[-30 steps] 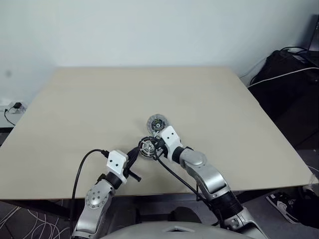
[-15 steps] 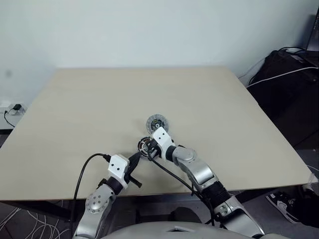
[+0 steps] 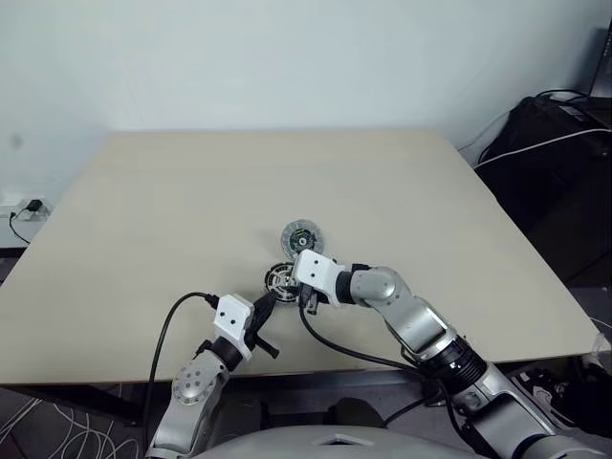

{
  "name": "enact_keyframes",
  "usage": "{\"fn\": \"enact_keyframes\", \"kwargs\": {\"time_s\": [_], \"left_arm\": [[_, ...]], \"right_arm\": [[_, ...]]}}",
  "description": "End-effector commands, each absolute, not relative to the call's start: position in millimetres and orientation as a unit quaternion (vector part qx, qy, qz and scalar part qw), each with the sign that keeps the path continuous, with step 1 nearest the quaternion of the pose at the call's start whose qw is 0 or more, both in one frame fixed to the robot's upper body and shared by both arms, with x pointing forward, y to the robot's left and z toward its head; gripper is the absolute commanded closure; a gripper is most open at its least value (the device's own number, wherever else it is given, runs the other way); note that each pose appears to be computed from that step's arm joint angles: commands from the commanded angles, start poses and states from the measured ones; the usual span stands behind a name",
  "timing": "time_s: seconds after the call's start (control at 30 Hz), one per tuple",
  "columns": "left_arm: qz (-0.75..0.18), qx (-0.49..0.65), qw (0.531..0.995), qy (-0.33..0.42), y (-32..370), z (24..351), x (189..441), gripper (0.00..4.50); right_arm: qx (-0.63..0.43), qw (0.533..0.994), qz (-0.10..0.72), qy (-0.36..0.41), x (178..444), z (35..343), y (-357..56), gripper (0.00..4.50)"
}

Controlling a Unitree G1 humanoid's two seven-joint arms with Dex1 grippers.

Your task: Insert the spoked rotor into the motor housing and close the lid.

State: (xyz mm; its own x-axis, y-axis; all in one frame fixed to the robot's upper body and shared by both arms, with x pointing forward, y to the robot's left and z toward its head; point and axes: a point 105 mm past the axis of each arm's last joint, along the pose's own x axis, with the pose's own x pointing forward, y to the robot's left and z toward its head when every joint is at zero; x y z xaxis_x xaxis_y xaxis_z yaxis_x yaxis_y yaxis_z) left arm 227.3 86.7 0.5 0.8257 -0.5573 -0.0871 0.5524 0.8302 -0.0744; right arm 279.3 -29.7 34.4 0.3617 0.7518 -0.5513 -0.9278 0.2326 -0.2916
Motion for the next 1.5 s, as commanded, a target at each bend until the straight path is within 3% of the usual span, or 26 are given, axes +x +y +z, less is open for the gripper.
{"fn": "enact_keyframes", "kwargs": {"time_s": [0.03,0.17,0.4,0.6,1.03,1.3,1.5], "left_arm": [[-0.293,-0.022,0.955,0.032,83,8,231,4.5],[-0.289,-0.016,0.957,0.033,85,6,229,4.5],[-0.276,-0.015,0.96,0.036,90,4,227,4.5],[-0.269,-0.019,0.962,0.037,91,4,224,4.5],[-0.258,-0.038,0.965,0.04,90,2,220,4.5],[-0.261,-0.041,0.964,0.039,87,3,222,4.5],[-0.27,-0.043,0.961,0.04,83,3,224,4.5]], "right_arm": [[-0.367,0.733,0.559,0.125,281,46,-31,1.95],[-0.441,0.664,0.589,0.132,278,42,-39,1.95],[-0.487,0.599,0.621,0.138,280,35,-32,1.95],[-0.483,0.581,0.64,0.142,277,28,-23,1.95],[-0.482,0.587,0.625,0.179,291,13,-37,1.95],[-0.478,0.596,0.619,0.179,293,14,-40,4.37],[-0.441,0.633,0.612,0.174,289,23,-42,4.39]]}}
